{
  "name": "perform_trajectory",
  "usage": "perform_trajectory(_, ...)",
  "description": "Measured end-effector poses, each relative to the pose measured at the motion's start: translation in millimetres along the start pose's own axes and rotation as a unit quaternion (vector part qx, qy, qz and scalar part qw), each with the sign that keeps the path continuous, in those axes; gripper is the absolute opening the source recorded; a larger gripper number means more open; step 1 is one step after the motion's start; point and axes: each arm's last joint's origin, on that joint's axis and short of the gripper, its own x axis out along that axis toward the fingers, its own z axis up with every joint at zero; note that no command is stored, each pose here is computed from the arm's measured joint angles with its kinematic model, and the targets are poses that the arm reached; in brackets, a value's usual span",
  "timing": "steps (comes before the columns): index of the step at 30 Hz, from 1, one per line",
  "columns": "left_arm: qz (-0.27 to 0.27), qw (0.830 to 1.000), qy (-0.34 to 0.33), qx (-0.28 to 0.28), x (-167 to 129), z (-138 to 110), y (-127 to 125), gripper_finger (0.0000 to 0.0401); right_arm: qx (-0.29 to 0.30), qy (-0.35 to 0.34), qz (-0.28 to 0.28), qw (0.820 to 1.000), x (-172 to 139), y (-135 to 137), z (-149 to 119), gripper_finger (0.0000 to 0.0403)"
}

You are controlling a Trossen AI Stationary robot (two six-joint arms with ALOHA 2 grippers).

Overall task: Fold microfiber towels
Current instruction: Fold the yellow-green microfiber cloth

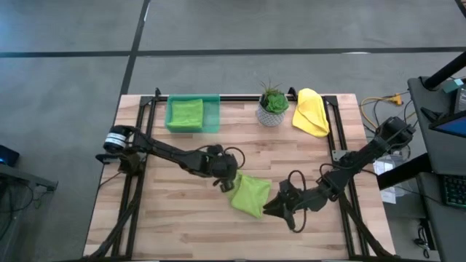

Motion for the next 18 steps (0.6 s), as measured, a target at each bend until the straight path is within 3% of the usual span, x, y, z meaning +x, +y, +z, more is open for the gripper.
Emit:
perform_trajectory(3, -0.052, 0.988, 0.018, 0.142, -2, -10, -5, 0.0143, -0.023, -0.018, -0.019, 0.999, 13, 17, 8, 0.0104)
perform_trajectory(7, -0.119, 0.962, -0.018, 0.243, 5, -22, -14, 0.0117, -0.034, -0.021, -0.082, 0.996, 35, 31, 9, 0.0095)
perform_trajectory(12, -0.128, 0.952, -0.051, 0.273, 18, -32, -11, 0.0088, -0.002, -0.041, -0.12, 0.992, 54, 48, 10, 0.0079)
perform_trajectory(18, -0.164, 0.947, -0.135, 0.242, 26, -30, -11, 0.0067, 0.018, -0.039, -0.121, 0.992, 71, 71, 3, 0.0069)
